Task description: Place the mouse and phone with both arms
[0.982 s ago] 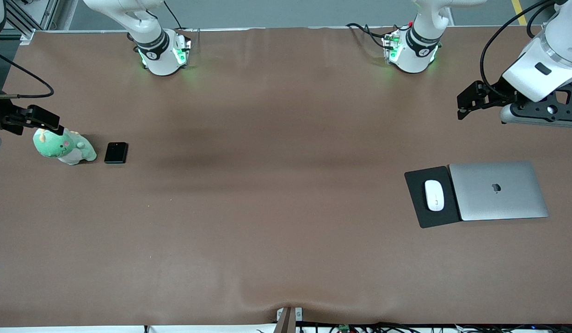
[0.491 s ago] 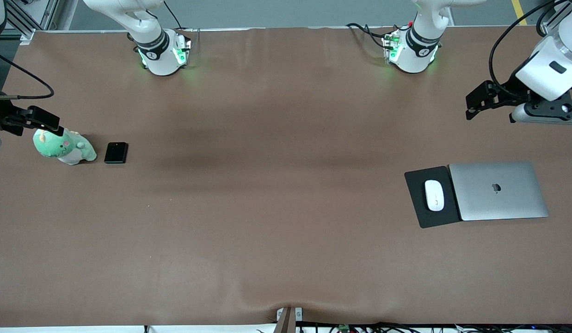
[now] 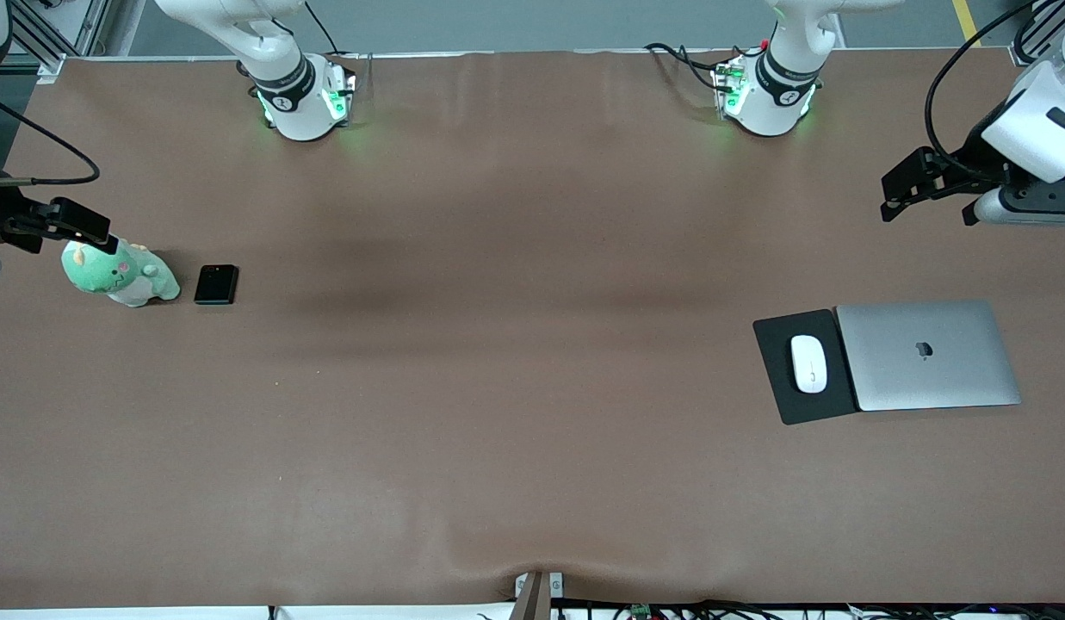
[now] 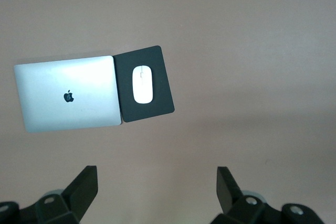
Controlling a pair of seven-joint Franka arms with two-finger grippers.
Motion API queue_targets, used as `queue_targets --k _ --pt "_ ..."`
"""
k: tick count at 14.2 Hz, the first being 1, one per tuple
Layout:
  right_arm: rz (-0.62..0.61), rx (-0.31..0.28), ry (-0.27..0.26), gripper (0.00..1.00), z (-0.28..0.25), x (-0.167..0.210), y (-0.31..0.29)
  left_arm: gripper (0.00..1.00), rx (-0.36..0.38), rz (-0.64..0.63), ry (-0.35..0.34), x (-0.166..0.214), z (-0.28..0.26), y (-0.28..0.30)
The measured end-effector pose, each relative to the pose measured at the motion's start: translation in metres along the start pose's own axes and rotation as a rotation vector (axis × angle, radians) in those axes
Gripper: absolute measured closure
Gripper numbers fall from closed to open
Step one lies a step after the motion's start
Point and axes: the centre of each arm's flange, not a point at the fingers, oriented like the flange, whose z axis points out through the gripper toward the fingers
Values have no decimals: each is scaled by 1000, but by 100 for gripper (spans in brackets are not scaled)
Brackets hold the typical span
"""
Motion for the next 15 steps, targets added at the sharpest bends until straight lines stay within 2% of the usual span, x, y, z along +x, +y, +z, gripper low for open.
queue_targets --k 15 --pt "4 0 5 0 0 0 2 0 -1 -11 -4 -1 -3 -10"
